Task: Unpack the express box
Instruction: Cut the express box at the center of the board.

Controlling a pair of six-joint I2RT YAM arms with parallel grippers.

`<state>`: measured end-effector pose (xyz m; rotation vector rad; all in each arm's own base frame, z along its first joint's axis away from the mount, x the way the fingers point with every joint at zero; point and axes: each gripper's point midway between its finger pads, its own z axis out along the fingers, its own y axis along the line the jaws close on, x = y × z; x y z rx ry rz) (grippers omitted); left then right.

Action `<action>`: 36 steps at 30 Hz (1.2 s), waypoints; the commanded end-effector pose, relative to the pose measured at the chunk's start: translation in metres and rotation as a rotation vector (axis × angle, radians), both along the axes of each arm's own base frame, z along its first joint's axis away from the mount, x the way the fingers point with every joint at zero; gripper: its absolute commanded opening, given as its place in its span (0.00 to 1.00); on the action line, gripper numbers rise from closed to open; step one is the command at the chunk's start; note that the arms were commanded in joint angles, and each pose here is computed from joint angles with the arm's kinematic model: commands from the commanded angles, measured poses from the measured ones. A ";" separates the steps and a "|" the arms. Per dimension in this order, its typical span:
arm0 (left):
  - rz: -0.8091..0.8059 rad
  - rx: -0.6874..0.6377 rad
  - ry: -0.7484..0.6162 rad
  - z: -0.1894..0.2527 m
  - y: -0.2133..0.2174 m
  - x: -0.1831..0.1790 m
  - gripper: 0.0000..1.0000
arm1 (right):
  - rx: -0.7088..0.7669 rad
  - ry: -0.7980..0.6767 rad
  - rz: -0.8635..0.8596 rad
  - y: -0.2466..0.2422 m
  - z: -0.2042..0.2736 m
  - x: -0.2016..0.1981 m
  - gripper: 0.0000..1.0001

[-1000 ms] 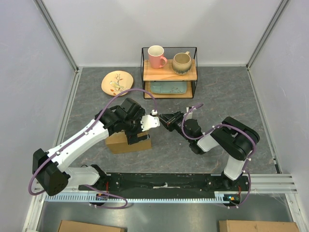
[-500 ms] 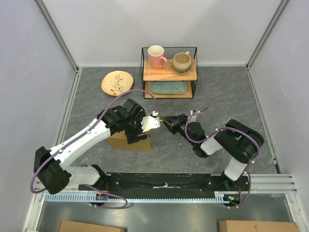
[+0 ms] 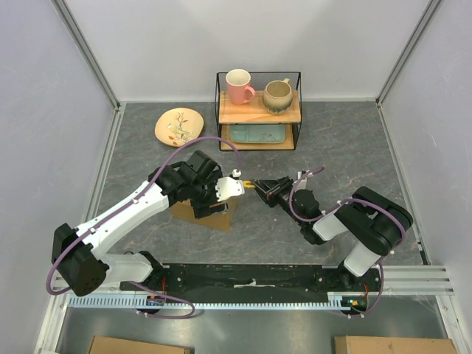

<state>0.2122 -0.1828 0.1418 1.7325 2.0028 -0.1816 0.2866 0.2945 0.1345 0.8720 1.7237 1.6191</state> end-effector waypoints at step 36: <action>0.036 -0.026 -0.046 0.011 -0.006 0.015 0.75 | 0.184 -0.403 0.132 -0.021 0.115 -0.030 0.00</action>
